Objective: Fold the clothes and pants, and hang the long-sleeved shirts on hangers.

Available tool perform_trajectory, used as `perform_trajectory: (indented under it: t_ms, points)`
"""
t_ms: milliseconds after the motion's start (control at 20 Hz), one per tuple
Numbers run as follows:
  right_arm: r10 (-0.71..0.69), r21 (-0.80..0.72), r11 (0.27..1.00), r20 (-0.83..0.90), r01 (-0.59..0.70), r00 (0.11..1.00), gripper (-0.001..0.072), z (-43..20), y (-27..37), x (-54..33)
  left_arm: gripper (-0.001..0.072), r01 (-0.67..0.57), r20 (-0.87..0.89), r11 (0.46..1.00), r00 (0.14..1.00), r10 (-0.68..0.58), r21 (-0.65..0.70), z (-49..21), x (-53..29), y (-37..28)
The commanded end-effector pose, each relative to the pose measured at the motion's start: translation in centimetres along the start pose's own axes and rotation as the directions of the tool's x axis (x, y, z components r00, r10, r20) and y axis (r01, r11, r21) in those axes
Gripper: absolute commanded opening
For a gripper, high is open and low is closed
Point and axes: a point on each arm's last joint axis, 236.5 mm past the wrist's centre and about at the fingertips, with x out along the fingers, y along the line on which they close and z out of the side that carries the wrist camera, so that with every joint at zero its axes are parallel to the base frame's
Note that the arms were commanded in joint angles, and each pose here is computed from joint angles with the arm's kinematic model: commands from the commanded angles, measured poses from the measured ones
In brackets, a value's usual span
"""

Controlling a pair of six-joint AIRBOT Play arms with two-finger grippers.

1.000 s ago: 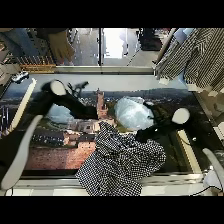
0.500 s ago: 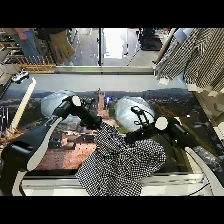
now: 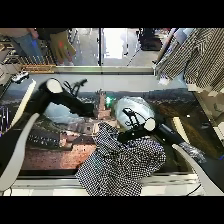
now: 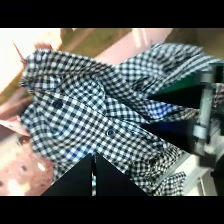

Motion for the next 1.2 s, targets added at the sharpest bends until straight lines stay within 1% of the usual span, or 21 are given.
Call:
perform_trajectory:
  t_ms: [0,50,100,150,250,350,550,650,700,800,850,900,950,1000,1050,1100,1150]
  points:
    - [-0.048,0.016,0.999,0.032,0.048,0.998,0.0444,1.1,-1.0,1.0,0.0082,-0.021,0.036,0.998,0.999,0.019,0.052,-0.1,-2.4,-0.9]
    - [-0.054,0.006,0.999,0.03,0.054,0.998,0.0443,1.2,-1.0,0.9,0.0249,-0.017,0.013,0.999,1.0,0.017,0.049,-0.3,-1.3,-0.8]
    - [-0.049,0.003,0.999,0.019,0.049,0.999,0.0444,1.1,-0.8,0.7,0.0438,-0.013,-0.025,0.999,1.0,0.014,0.03,-0.6,0.4,-0.3]
    - [-0.044,0.0,0.999,0.004,0.044,0.999,0.0444,0.8,-0.7,0.6,0.0473,-0.011,-0.067,1.0,0.998,0.011,-0.007,-1.0,2.4,0.3]
    - [-0.043,-0.008,0.999,-0.031,0.042,0.999,0.0444,0.0,-0.6,0.6,0.0474,-0.027,-0.153,0.991,0.988,0.006,-0.133,-1.9,7.0,2.8]
    - [-0.065,-0.004,0.998,-0.045,0.065,0.997,0.0444,-0.3,-1.2,0.6,0.0471,-0.051,-0.215,0.966,0.977,-0.005,-0.254,-2.9,10.9,5.2]
    - [-0.082,-0.011,0.997,-0.051,0.081,0.995,0.0443,-0.4,-1.7,0.8,0.0465,-0.08,-0.292,0.941,0.956,-0.021,-0.329,-4.8,15.0,7.8]
    - [-0.084,-0.006,0.996,-0.057,0.084,0.995,0.044,-0.5,-2.0,1.4,0.0465,-0.059,-0.25,0.937,0.968,-0.031,-0.345,-3.8,15.7,7.7]
    - [-0.084,-0.002,0.996,-0.067,0.084,0.994,0.0408,-0.7,-2.2,1.8,0.0465,-0.032,-0.208,0.934,0.977,-0.046,-0.356,-2.8,15.8,7.3]
    - [-0.078,0.01,0.997,-0.098,0.08,0.992,0.0401,-1.4,-2.4,2.7,0.0465,0.017,-0.127,0.927,0.99,-0.07,-0.374,-0.7,16.0,6.6]
    - [-0.078,0.012,0.997,-0.107,0.08,0.991,0.0392,-1.7,-2.6,3.0,0.0452,0.026,-0.105,0.925,0.992,-0.071,-0.378,-0.2,16.1,6.6]
    - [-0.074,0.008,0.997,-0.11,0.075,0.991,0.0333,-1.7,-2.6,3.1,0.0331,0.025,-0.104,0.925,0.992,-0.07,-0.379,-0.2,16.2,6.7]
    - [-0.072,0.01,0.997,-0.11,0.074,0.991,0.0301,-1.7,-2.5,3.2,0.0187,0.023,-0.109,0.923,0.992,-0.071,-0.385,-0.3,16.3,6.8]
    - [-0.071,0.008,0.997,-0.109,0.073,0.992,0.0221,-1.6,-2.5,3.1,0.0124,0.022,-0.117,0.921,0.99,-0.073,-0.389,-0.5,16.4,6.8]
    - [-0.071,0.007,0.997,-0.104,0.072,0.992,0.0082,-1.4,-2.4,3.0,0.0037,0.021,-0.121,0.921,0.99,-0.074,-0.388,-0.6,16.4,6.8]
    - [-0.07,0.005,0.997,-0.097,0.071,0.993,0.0025,-1.0,-2.3,2.8,0.0017,0.021,-0.124,0.922,0.989,-0.075,-0.388,-0.7,16.4,6.8]
    - [-0.072,-0.004,0.997,-0.084,0.072,0.994,0.0025,-0.5,-2.2,2.5,0.0017,0.021,-0.132,0.922,0.988,-0.078,-0.387,-0.9,16.3,6.7]
